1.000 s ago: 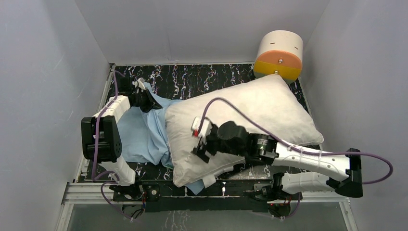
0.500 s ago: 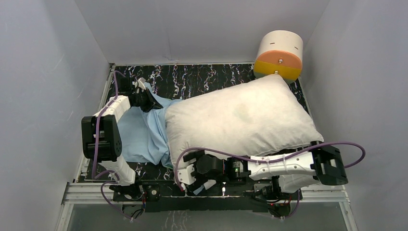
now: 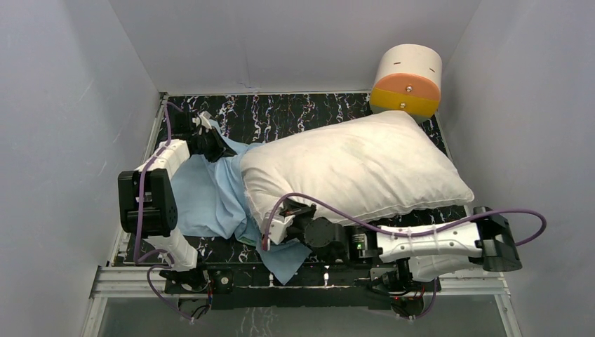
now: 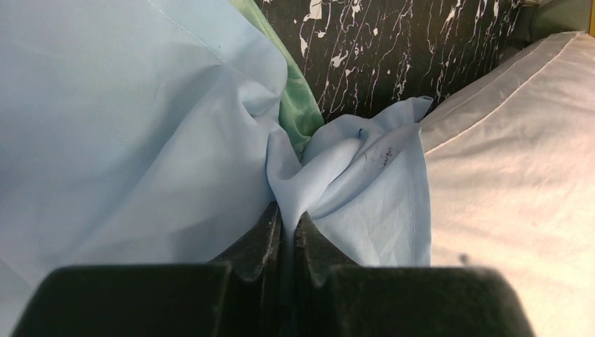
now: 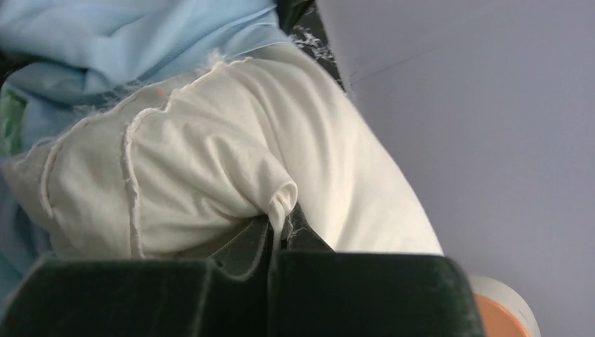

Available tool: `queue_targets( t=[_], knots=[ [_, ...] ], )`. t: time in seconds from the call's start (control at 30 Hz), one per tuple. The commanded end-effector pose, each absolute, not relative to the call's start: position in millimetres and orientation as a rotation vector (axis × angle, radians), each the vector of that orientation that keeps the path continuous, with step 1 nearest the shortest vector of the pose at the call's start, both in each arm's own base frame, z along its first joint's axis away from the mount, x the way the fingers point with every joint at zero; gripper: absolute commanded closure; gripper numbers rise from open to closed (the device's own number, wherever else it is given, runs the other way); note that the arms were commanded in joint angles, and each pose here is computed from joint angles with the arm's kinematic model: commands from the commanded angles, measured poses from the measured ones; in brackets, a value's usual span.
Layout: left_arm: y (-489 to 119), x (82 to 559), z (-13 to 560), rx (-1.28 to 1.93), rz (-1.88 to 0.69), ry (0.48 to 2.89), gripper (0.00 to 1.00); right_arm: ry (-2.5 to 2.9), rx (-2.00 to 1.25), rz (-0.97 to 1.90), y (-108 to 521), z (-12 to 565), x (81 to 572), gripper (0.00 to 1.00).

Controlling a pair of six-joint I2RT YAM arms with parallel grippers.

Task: Remove the pillowcase from the pillow
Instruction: Remove the pillow from the pillowcase.

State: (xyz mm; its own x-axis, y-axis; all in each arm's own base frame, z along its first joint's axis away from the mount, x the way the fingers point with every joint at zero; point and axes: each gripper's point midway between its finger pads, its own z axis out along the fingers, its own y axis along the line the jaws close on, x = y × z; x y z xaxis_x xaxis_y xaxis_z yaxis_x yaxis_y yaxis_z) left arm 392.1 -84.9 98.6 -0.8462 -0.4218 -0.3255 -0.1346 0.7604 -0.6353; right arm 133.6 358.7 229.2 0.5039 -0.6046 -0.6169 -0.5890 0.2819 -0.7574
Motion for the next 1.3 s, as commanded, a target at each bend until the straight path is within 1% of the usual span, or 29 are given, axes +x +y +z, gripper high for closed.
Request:
queue_targets(
  t=[0.0, 0.17, 0.37, 0.53, 0.67, 0.9, 1.0, 1.13, 1.27],
  knots=[
    [-49, 396, 108, -0.490, -0.680, 2.445, 1.00, 1.201, -0.818, 0.025, 304, 359, 164, 1.00],
    [-42, 399, 110, -0.506, -0.669, 2.436, 1.00, 1.196, -0.614, 0.119, 276, 396, 167, 1.00],
    [-42, 399, 108, -0.514, -0.676, 2.442, 1.00, 1.184, -0.470, 0.096, 256, 420, 175, 1.00],
    [-27, 398, 106, -0.567, -0.585, 2.441, 1.00, 1.173, -0.410, 0.085, 245, 434, 177, 1.00],
    [-12, 396, 102, -0.646, -0.517, 2.436, 1.00, 1.200, -0.213, 0.086, 218, 449, 187, 1.00],
    [0, 394, 101, -0.697, -0.482, 2.423, 1.00, 1.216, -0.077, 0.097, 208, 468, 198, 1.00],
    [9, 392, 102, -0.720, -0.426, 2.415, 1.00, 1.211, -0.001, 0.118, 199, 478, 203, 1.00],
    [31, 388, 107, -0.783, -0.343, 2.382, 1.00, 1.201, 0.005, 0.134, 204, 489, 204, 1.00],
    [50, 385, 115, -0.837, -0.324, 2.340, 1.00, 1.212, -0.013, 0.142, 215, 491, 205, 1.00]
  ],
)
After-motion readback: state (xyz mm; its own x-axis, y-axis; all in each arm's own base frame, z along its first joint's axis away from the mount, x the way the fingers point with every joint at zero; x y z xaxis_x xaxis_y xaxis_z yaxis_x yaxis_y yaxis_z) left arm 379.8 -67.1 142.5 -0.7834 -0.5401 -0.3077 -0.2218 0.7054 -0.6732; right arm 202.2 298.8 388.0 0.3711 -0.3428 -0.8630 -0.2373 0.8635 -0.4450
